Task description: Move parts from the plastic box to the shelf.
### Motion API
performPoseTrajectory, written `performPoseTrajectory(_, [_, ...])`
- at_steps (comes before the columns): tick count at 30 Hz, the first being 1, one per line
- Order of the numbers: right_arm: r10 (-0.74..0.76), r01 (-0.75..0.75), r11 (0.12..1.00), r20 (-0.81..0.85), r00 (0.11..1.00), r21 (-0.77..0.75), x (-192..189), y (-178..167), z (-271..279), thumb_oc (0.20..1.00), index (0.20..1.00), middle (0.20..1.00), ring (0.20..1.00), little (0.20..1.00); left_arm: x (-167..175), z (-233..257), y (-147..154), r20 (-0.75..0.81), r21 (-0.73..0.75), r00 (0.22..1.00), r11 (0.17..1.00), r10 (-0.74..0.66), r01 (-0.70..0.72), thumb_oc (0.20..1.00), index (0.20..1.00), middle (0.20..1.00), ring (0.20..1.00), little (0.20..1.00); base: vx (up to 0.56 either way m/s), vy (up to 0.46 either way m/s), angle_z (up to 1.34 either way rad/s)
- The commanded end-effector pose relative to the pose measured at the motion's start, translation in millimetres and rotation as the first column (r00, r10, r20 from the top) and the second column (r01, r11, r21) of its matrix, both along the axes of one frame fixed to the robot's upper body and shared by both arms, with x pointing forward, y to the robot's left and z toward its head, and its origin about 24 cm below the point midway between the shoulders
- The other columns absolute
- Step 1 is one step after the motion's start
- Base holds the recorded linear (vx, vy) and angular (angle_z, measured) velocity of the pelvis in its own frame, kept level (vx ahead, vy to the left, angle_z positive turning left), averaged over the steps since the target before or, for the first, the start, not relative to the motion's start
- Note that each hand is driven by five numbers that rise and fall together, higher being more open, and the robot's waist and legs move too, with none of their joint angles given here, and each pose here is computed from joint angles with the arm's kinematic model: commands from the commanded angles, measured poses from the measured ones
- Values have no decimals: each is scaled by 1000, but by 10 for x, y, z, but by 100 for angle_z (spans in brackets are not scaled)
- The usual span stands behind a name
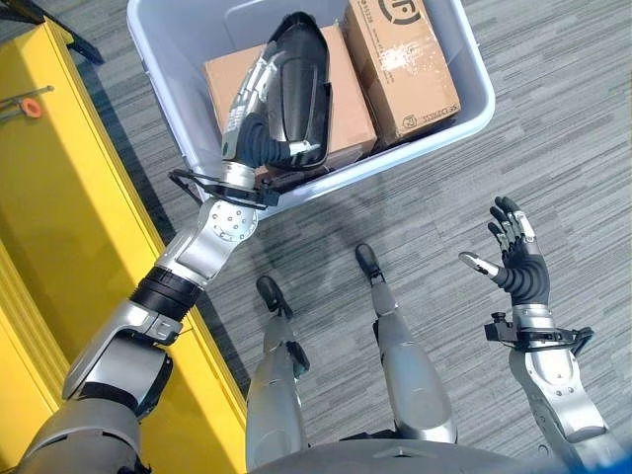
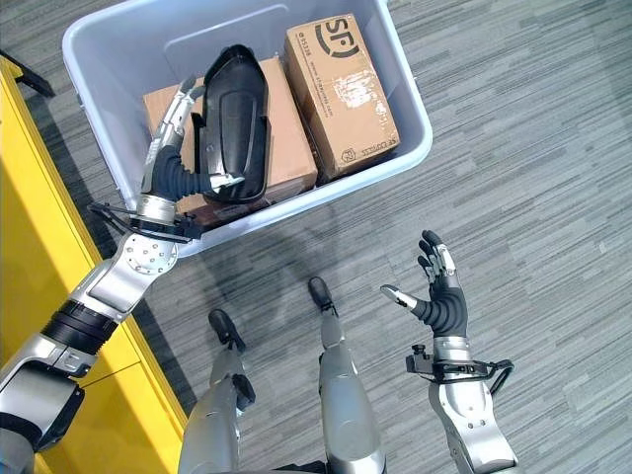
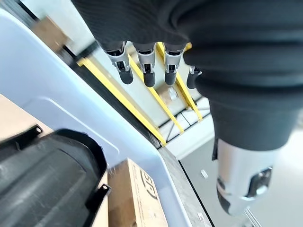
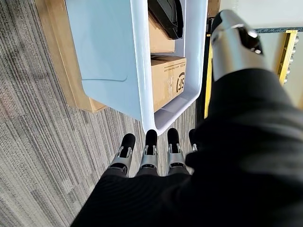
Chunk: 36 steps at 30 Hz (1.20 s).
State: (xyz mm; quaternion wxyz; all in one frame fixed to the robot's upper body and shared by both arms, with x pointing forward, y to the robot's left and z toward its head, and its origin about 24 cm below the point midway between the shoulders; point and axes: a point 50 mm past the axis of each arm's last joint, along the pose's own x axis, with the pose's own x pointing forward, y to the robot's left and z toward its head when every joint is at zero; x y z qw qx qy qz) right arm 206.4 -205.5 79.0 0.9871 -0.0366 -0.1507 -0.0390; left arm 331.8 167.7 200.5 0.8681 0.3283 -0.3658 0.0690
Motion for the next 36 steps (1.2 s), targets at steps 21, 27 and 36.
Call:
performPoseTrajectory(21, [-50,55,998,119,992,-36,44,-48,227,1000,1000,1000,1000,1000,555,186,539,-54,-285,793,752,606,-594,1000,1000,1000,1000,1000,4,0,0])
performPoseTrajectory(27, [-29,34,999,122,992,-39,60,-26,247,1000,1000,1000,1000,1000,577,180,712,-104,-277,751,706,652,-651,1000,1000,1000,1000,1000,2,-2,-1])
performPoseTrajectory(36, [-3,8,999,104,995,-47,68,3,235,1000,1000,1000,1000,1000,667,68,854,-331,-345,722,635,607,-691,1000,1000,1000,1000,1000,4,1,-1])
